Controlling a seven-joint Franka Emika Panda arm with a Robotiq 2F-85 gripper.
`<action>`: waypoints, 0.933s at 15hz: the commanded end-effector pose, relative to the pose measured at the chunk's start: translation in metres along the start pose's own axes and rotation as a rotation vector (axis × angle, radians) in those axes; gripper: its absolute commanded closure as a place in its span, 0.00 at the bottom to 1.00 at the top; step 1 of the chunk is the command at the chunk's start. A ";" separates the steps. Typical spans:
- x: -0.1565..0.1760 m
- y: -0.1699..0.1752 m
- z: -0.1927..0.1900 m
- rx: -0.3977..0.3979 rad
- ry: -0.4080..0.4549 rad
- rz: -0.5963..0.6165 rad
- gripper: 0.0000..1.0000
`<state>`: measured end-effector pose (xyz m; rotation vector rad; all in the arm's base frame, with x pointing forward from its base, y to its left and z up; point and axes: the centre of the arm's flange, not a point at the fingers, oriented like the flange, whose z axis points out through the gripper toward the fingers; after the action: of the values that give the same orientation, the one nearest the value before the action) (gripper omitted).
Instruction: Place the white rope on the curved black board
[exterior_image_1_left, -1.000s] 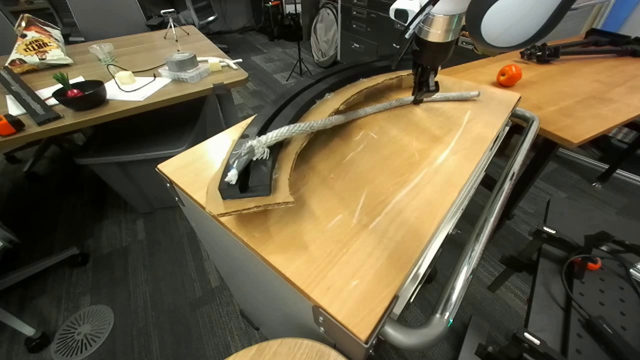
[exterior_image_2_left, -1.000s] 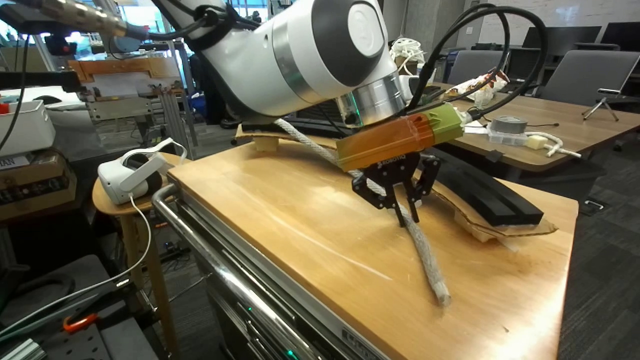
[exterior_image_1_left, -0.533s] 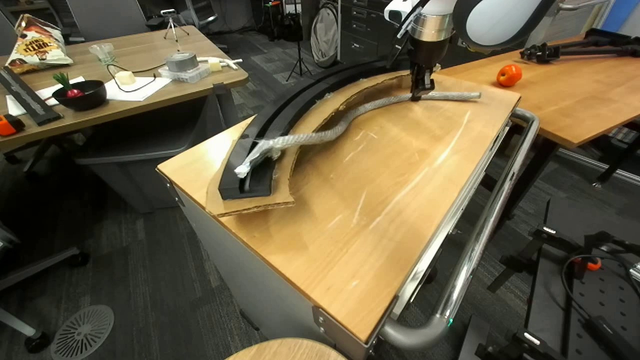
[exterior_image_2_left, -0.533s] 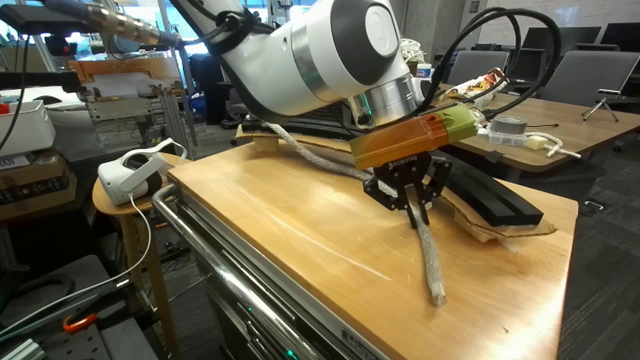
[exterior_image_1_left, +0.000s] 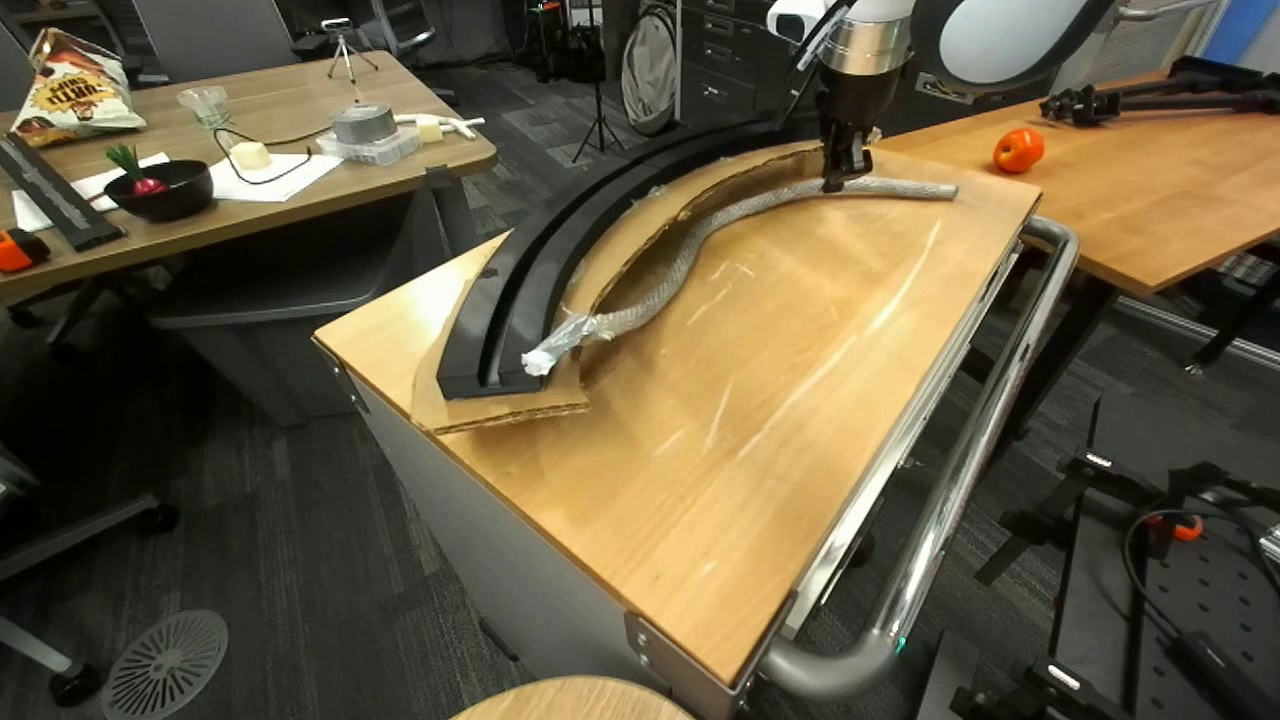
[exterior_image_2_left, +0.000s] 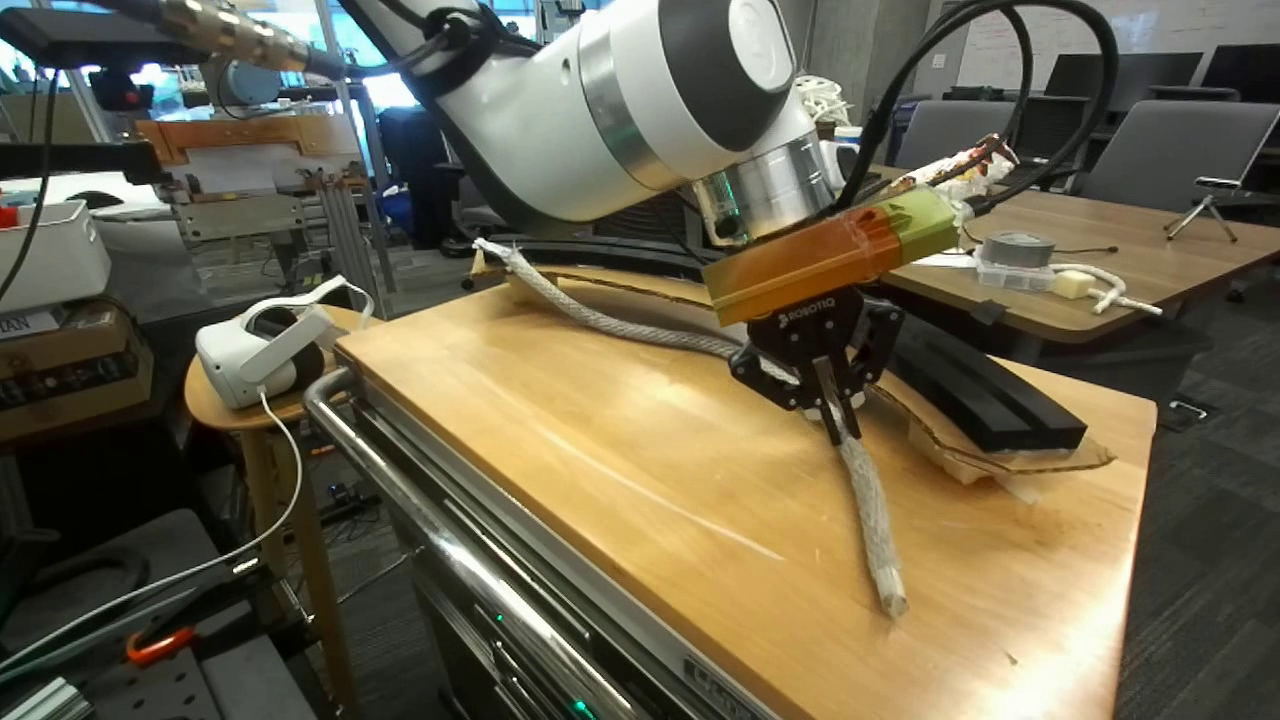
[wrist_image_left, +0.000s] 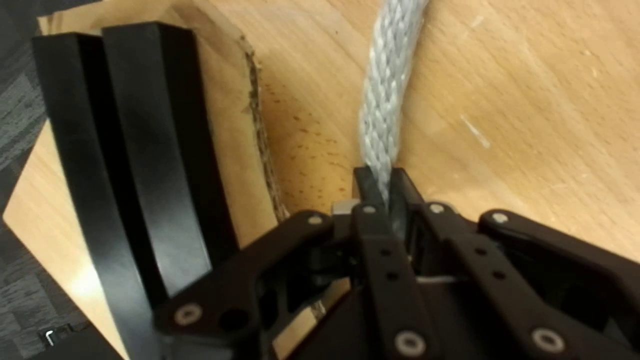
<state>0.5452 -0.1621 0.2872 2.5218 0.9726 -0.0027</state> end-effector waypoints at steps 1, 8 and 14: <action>-0.019 -0.009 -0.044 -0.134 0.002 -0.063 0.95; -0.029 -0.010 -0.107 -0.354 0.094 -0.088 0.94; 0.011 -0.004 -0.100 -0.396 0.116 -0.044 0.94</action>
<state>0.5165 -0.1240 0.3800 2.2036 0.9913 0.2525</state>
